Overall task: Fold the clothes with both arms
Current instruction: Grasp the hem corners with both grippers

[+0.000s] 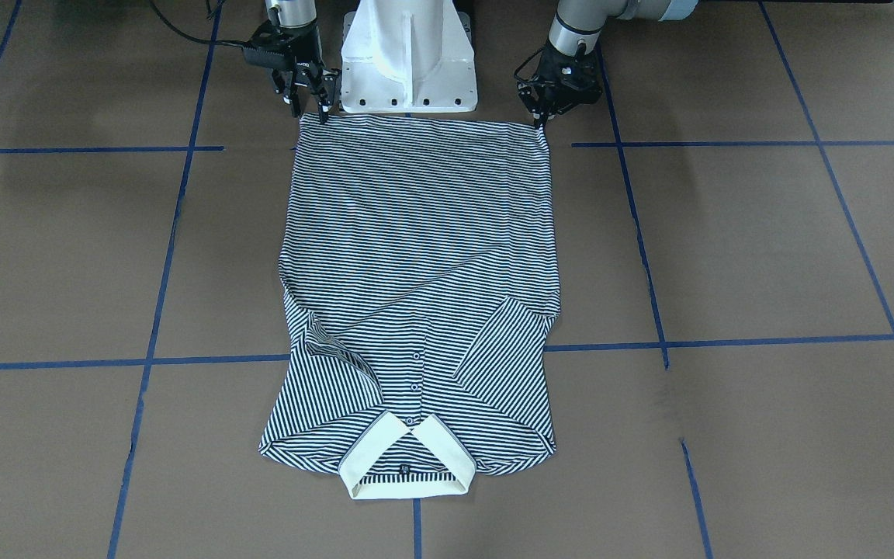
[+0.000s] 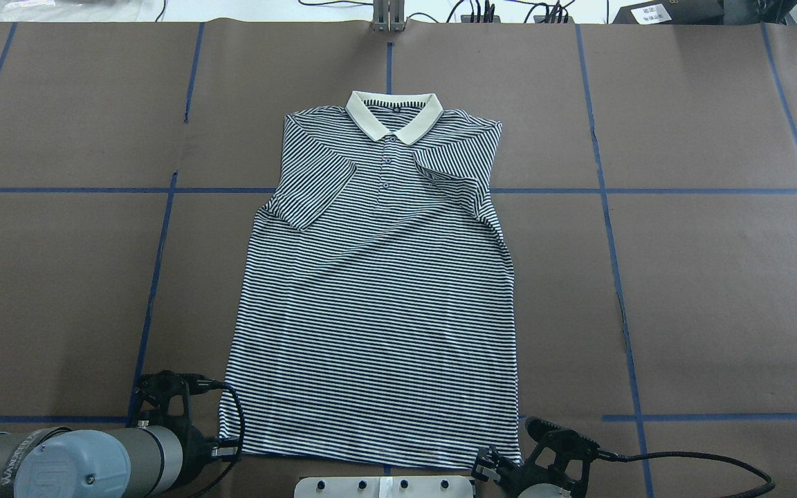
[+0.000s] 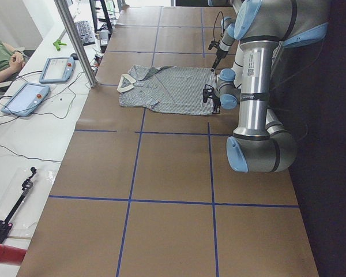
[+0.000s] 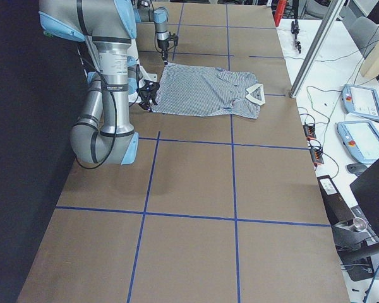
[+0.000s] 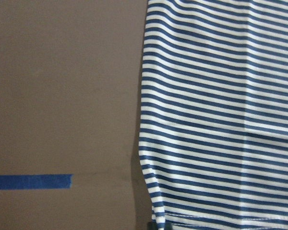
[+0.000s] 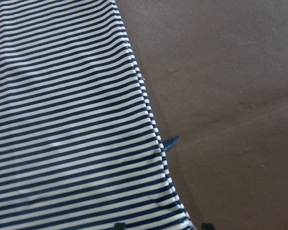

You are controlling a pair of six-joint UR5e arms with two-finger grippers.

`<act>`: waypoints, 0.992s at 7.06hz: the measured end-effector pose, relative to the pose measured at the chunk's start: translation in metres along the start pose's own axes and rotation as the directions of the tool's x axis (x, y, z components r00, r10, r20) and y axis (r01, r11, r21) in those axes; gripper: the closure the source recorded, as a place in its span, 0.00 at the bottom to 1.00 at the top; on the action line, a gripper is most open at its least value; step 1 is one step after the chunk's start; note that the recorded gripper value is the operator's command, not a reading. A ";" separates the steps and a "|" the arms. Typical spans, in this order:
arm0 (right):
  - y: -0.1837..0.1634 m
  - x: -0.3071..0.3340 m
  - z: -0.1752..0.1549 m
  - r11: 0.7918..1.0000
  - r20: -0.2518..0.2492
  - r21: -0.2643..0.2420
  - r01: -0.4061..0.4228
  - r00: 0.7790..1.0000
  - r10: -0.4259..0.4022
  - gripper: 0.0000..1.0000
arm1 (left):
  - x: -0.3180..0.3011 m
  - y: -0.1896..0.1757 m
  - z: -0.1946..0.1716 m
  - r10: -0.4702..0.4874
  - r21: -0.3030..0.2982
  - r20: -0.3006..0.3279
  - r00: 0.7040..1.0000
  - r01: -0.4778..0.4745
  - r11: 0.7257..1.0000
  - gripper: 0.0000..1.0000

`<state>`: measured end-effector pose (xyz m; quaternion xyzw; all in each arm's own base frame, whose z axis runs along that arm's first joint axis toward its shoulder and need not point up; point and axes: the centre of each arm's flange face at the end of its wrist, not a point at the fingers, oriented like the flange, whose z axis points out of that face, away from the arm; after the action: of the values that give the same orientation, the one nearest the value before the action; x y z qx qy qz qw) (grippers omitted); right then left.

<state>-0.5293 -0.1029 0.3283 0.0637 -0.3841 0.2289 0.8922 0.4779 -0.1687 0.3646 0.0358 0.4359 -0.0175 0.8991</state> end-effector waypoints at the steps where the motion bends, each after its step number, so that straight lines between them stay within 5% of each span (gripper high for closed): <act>1: 0.001 0.000 0.001 1.000 -0.001 0.002 -0.001 1.000 0.001 0.50 | 0.000 0.000 0.000 0.000 0.000 0.000 1.000 0.000 1.000 1.00; 2: 0.002 0.000 0.002 1.000 -0.001 0.004 -0.002 1.000 0.002 0.56 | 0.000 0.000 0.000 0.000 0.000 0.000 1.000 0.000 1.000 1.00; 4: 0.003 -0.001 0.002 1.000 0.000 0.003 -0.003 1.000 0.003 1.00 | 0.000 0.000 -0.001 0.000 0.000 -0.001 1.000 0.000 1.000 1.00; 7: -0.001 -0.004 0.000 1.000 0.005 0.005 -0.010 1.000 0.010 1.00 | 0.001 0.000 -0.002 0.000 0.000 -0.004 1.000 0.000 1.000 1.00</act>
<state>-0.5318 -0.1050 0.3257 0.0645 -0.3862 0.2340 0.8899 0.4776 -0.1686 0.3625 0.0359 0.4378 -0.0175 0.8982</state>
